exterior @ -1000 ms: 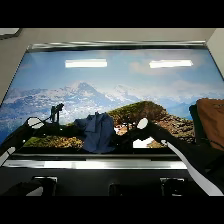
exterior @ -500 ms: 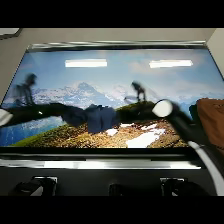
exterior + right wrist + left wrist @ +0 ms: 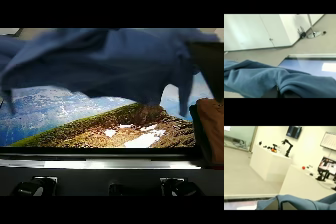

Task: Fold the shirts.

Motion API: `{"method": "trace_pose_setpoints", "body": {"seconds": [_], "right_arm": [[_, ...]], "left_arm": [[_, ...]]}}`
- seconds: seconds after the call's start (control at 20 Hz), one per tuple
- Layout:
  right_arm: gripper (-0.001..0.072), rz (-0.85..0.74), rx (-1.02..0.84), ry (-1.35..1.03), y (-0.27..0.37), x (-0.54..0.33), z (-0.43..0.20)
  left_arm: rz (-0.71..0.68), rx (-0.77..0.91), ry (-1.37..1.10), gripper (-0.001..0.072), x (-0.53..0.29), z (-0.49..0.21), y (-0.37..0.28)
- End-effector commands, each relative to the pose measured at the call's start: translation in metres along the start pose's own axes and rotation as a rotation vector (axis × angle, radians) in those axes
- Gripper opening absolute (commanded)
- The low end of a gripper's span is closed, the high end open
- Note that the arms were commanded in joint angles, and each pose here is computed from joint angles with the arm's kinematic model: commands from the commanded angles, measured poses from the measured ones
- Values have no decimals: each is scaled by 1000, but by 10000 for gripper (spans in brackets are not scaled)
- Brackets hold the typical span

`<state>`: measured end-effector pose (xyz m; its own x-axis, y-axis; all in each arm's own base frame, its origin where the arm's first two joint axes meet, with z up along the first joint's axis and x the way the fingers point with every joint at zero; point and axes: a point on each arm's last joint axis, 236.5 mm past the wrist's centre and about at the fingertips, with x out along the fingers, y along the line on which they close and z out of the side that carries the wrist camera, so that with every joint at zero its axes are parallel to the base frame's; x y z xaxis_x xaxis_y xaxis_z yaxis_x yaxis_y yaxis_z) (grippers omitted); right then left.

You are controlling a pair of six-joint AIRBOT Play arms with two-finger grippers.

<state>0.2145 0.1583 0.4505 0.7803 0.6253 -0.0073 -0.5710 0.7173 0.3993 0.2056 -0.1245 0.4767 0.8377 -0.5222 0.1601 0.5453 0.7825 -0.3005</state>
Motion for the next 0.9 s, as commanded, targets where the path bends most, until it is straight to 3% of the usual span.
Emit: {"method": "trace_pose_setpoints", "body": {"seconds": [0.0, 0.2, 0.3, 0.55, 0.8, 0.85], "right_arm": [[43, -166, 97, 216, -31, -22, -51], [43, -348, 238, 842, -82, -19, -192], [42, -380, 321, 989, -106, 4, -247], [45, -410, 574, 885, -183, 121, -362], [47, -441, 783, 906, -208, 163, -425], [144, -433, 763, 899, -213, 164, -417]], "left_arm": [[98, 13, 157, 23, -6, -35, 22], [289, 43, 417, 25, 20, -120, 102], [332, 58, 560, 25, 40, -177, 141], [386, 30, 834, 26, 102, -316, 233], [358, -291, 1090, 35, 112, -442, 238], [346, -332, 1114, 202, 111, -449, 233]]}}
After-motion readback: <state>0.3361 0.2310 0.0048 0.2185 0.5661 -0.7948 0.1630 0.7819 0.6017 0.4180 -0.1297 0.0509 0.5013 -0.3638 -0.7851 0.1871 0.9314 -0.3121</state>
